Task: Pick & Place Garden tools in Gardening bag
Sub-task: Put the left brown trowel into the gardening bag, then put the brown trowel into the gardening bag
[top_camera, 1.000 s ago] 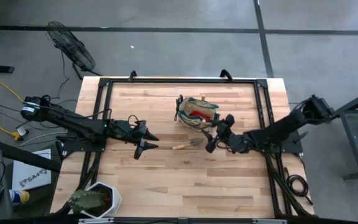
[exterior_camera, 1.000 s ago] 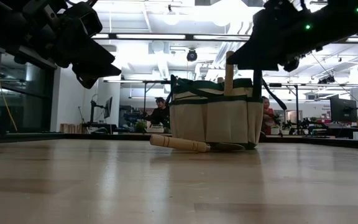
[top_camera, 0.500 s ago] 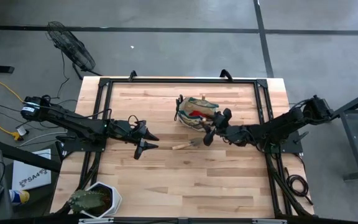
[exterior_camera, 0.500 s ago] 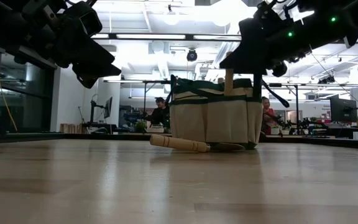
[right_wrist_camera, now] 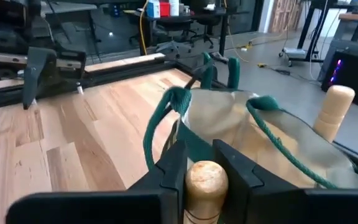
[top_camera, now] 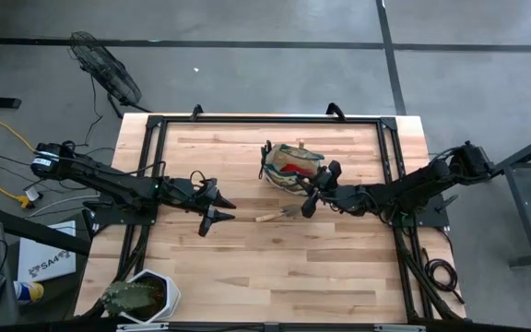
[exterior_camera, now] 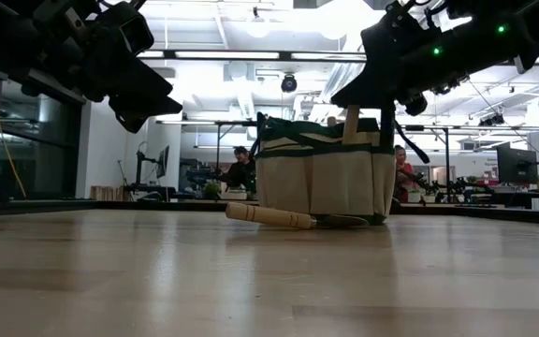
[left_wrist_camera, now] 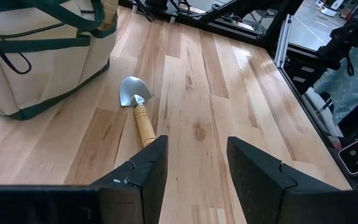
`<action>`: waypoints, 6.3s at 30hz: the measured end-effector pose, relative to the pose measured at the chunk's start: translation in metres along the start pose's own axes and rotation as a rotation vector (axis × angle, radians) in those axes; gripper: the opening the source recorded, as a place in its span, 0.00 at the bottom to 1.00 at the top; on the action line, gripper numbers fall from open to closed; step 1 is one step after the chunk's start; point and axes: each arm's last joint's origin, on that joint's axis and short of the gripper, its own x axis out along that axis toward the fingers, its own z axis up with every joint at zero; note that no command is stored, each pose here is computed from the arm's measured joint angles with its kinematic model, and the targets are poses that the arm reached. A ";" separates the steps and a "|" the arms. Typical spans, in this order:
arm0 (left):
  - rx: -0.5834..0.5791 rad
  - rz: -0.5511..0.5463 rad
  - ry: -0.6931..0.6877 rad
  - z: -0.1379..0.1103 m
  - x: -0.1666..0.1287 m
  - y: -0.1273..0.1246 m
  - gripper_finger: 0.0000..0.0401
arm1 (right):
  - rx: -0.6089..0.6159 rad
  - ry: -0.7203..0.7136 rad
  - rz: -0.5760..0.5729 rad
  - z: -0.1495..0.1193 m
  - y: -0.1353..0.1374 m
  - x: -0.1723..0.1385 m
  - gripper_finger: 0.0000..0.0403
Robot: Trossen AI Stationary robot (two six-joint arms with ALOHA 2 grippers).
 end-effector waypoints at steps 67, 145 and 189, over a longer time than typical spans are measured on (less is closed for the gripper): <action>0.500 0.094 0.304 -0.048 0.117 0.016 0.40 | 0.001 -0.144 -0.064 0.016 0.040 -0.097 0.77; -0.144 0.238 0.326 -0.008 0.141 0.003 0.40 | 0.047 -0.107 -0.030 0.009 0.039 -0.095 0.77; -0.335 0.297 0.220 -0.002 0.143 0.003 0.40 | 0.071 -0.088 -0.029 0.005 0.038 -0.095 0.77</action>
